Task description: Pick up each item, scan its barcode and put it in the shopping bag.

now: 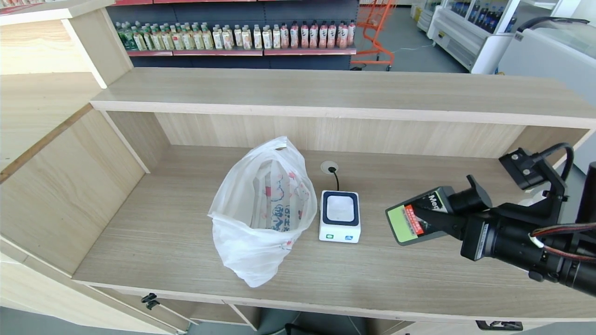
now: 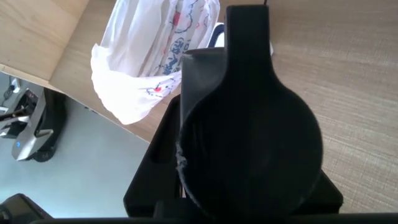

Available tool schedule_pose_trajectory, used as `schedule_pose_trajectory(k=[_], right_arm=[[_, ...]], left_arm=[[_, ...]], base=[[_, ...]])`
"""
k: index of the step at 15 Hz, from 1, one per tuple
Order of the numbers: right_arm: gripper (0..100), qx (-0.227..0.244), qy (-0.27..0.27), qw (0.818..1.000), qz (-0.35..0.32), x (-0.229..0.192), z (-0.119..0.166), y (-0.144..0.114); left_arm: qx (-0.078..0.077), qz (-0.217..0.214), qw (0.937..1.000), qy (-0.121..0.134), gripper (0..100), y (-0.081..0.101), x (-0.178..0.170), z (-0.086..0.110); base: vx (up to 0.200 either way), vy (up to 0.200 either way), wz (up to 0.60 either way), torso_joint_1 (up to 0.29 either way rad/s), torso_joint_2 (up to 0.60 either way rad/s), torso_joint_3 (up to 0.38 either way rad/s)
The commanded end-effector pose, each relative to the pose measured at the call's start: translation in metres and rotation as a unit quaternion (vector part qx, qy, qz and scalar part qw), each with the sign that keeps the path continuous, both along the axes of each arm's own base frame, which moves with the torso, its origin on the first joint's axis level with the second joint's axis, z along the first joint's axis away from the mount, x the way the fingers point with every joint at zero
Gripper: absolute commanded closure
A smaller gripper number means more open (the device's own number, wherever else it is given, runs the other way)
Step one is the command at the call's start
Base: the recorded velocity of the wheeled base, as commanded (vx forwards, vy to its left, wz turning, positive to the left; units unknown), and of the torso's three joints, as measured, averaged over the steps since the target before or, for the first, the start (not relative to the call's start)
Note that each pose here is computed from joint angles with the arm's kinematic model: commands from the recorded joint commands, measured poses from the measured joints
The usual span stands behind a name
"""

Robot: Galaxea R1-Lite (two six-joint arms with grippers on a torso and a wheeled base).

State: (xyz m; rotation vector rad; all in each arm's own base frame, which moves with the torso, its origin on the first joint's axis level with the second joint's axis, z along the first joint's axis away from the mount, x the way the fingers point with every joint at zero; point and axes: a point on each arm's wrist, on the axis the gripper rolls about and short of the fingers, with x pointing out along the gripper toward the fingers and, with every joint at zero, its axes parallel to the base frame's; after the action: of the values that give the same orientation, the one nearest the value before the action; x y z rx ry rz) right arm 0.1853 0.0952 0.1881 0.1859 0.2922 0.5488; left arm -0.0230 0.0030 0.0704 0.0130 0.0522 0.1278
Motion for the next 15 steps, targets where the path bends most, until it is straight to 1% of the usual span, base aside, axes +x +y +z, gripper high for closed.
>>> schedule_pose_trajectory(k=[1,2,5,9,11,14,15], right_arm=[[100,0.002,-0.002,1.000,0.000,-0.001,0.001,-0.001],[100,0.004,0.000,1.000,0.000,-0.002,0.000,-0.001],[100,0.011,0.004,1.000,-0.001,-0.002,0.000,-0.001],[100,0.040,0.021,0.999,-0.011,0.002,0.002,-0.001],[100,0.050,0.032,0.998,-0.015,0.005,0.001,0.001],[100,0.049,0.037,0.998,-0.018,0.021,0.002,0.008],[100,0.049,0.035,0.998,-0.018,0.028,0.003,0.011]], left_arm=[[0.001,0.000,1.0000,0.000,0,0.000,0.000,0.000],[0.002,0.000,1.0000,0.000,0,0.000,0.000,0.000],[0.000,0.000,1.0000,0.000,0,0.000,0.000,0.000],[-0.004,0.001,1.0000,0.000,0,0.000,0.000,0.000],[-0.002,0.000,1.0000,0.000,0,0.000,0.000,0.000],[-0.003,0.001,1.0000,0.000,0,0.000,0.000,0.000],[-0.002,0.001,1.0000,0.000,0,0.000,0.000,0.000]], base=[[0.000,0.000,0.00,0.000,0.00,0.000],[0.000,0.000,0.00,0.000,0.00,0.000],[0.000,0.200,0.00,0.006,0.00,0.004],[0.000,0.200,0.00,0.016,0.01,0.005],[0.000,0.200,0.00,-0.002,0.01,0.000],[0.000,0.200,0.00,0.002,0.00,0.002],[0.000,0.000,0.00,0.000,0.00,0.000]])
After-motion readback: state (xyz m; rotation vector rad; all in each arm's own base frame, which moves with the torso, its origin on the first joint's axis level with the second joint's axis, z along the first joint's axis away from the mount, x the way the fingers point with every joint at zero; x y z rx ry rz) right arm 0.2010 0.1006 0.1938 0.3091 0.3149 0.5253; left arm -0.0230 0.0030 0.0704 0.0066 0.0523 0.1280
